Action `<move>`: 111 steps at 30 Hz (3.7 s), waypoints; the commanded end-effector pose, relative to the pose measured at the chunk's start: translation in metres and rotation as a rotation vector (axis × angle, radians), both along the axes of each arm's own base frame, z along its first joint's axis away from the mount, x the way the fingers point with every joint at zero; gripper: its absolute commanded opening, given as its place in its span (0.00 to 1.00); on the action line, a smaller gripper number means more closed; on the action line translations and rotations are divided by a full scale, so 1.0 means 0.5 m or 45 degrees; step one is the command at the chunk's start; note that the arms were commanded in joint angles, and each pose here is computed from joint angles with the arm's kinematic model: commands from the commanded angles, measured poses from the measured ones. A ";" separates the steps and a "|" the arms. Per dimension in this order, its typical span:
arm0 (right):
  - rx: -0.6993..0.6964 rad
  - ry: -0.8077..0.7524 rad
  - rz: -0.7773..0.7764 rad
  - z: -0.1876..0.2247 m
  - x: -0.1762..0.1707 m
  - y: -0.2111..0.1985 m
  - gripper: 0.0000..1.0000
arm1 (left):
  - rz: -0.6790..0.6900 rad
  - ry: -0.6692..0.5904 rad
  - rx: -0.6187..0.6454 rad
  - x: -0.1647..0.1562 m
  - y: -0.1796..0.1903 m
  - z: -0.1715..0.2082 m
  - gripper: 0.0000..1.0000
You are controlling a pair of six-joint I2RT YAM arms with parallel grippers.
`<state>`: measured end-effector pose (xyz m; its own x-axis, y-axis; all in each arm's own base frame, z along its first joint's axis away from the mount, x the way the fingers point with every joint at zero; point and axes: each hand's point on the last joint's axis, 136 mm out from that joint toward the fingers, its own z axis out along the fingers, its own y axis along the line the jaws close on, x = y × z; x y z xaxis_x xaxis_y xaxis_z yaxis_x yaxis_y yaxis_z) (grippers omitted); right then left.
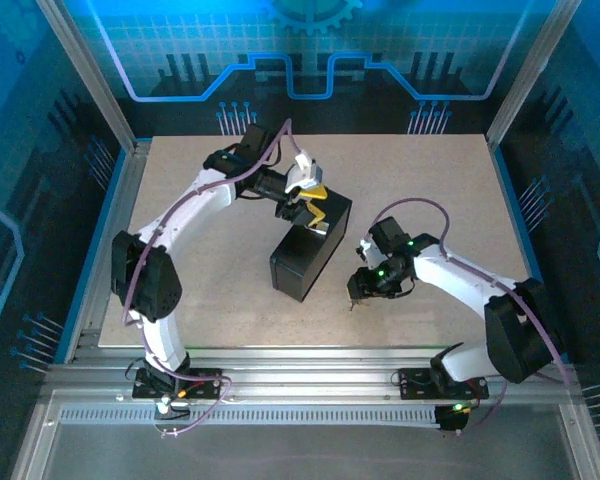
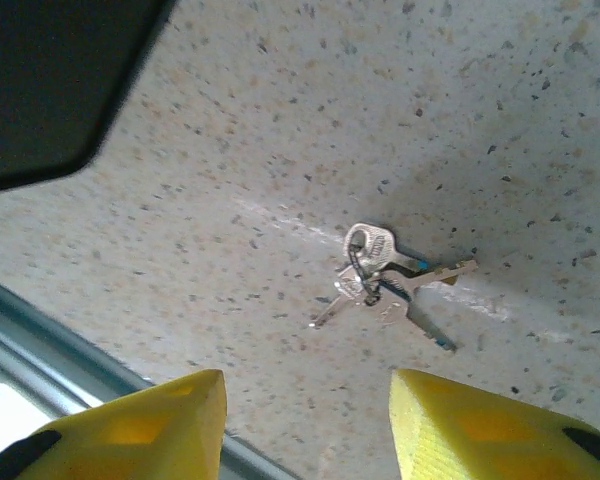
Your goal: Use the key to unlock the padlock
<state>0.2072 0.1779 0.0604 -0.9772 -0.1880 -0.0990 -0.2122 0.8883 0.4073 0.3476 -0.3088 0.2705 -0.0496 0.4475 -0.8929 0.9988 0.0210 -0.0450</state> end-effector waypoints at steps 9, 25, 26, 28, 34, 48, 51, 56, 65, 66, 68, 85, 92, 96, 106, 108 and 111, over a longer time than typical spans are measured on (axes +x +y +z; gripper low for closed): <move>-0.266 -0.070 0.178 -0.076 0.022 0.009 0.41 | 0.712 0.326 0.196 -0.028 -0.035 0.037 0.56; -0.358 -0.046 0.105 -0.091 0.025 -0.007 0.10 | 0.901 0.453 0.208 -0.081 0.033 -0.013 0.54; -0.342 -0.047 0.091 -0.088 0.028 -0.005 0.09 | 0.903 0.463 0.213 -0.083 0.032 -0.020 0.53; -0.296 -0.059 0.070 -0.079 0.036 0.003 0.06 | 0.902 0.480 0.223 -0.088 0.029 -0.030 0.53; -0.123 -0.065 -0.047 -0.059 0.039 0.007 0.00 | 0.887 0.512 0.233 -0.100 0.017 -0.048 0.52; -0.106 -0.052 -0.100 -0.045 0.037 -0.005 0.24 | 0.871 0.516 0.239 -0.110 0.012 -0.049 0.52; -0.129 -0.030 -0.103 -0.057 0.038 -0.007 0.26 | 0.872 0.513 0.245 -0.110 0.014 -0.050 0.52; -0.149 -0.005 -0.119 -0.073 0.040 -0.007 0.32 | 0.867 0.511 0.245 -0.113 0.015 -0.049 0.52; -0.272 -0.001 -0.155 -0.098 0.046 -0.025 0.34 | 0.862 0.504 0.247 -0.113 0.015 -0.049 0.52; -0.305 -0.008 -0.155 -0.099 0.046 -0.027 0.33 | 0.860 0.500 0.247 -0.114 0.015 -0.048 0.52; -0.351 -0.010 -0.157 -0.104 0.040 -0.029 0.32 | 0.865 0.496 0.246 -0.113 0.017 -0.047 0.52; -0.241 -0.046 -0.331 -0.090 0.047 0.017 0.35 | 0.848 0.477 0.236 -0.123 0.022 -0.041 0.52; -0.297 -0.020 -0.333 -0.119 0.043 0.006 0.31 | 0.842 0.483 0.237 -0.126 0.022 -0.044 0.52; -0.335 -0.005 -0.349 -0.138 0.036 0.000 0.29 | 0.843 0.478 0.230 -0.127 0.024 -0.039 0.52; -0.398 -0.005 -0.377 -0.166 0.029 -0.008 0.14 | 0.840 0.492 0.241 -0.128 0.022 -0.048 0.52; -0.386 -0.009 -0.372 -0.166 0.028 -0.007 0.11 | 0.839 0.505 0.242 -0.130 0.022 -0.052 0.52; -0.340 -0.020 -0.375 -0.157 0.030 -0.002 0.06 | 0.832 0.530 0.245 -0.135 0.017 -0.062 0.51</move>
